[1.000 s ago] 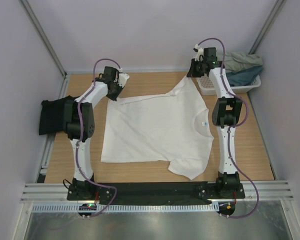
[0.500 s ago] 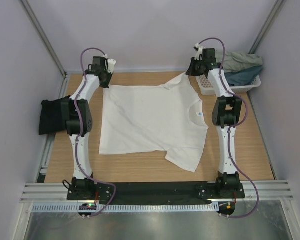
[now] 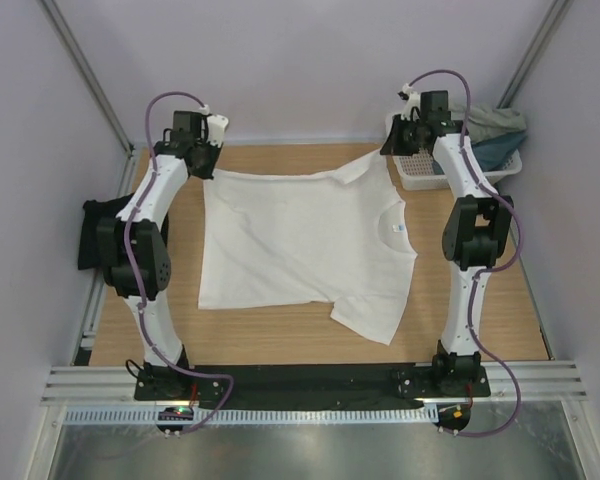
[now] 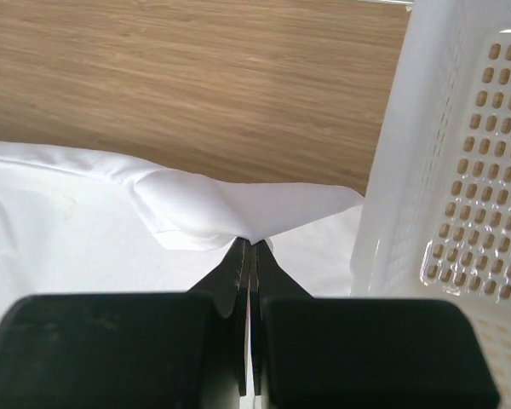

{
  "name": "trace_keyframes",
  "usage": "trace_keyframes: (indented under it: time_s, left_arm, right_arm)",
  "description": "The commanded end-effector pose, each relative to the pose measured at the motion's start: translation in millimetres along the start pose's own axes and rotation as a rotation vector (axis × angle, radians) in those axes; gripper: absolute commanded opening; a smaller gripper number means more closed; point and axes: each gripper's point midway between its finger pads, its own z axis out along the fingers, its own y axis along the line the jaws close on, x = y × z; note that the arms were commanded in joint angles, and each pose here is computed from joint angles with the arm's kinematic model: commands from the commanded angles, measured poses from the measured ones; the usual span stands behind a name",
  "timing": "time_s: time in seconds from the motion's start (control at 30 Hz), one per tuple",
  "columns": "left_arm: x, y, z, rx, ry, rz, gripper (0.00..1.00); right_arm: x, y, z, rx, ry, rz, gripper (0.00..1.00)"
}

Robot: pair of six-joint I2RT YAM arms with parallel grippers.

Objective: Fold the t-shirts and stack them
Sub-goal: Fold the tshirt

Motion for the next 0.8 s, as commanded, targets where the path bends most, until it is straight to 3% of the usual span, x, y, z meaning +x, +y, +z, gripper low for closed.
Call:
trace_keyframes:
  time_s: [0.0, 0.23, 0.77]
  left_arm:
    - [-2.4, -5.6, -29.8, 0.018, -0.032, -0.003, 0.0]
    - [24.3, -16.8, -45.6, 0.038, 0.032, 0.002, 0.0]
    - [69.6, -25.7, -38.8, 0.045, 0.133, 0.048, 0.0]
  right_arm:
    - [-24.6, 29.5, -50.6, -0.044, -0.068, -0.054, 0.01]
    - [12.3, 39.7, -72.4, -0.061, 0.003, -0.024, 0.01]
    - [64.9, 62.8, -117.4, -0.093, 0.074, 0.038, 0.01]
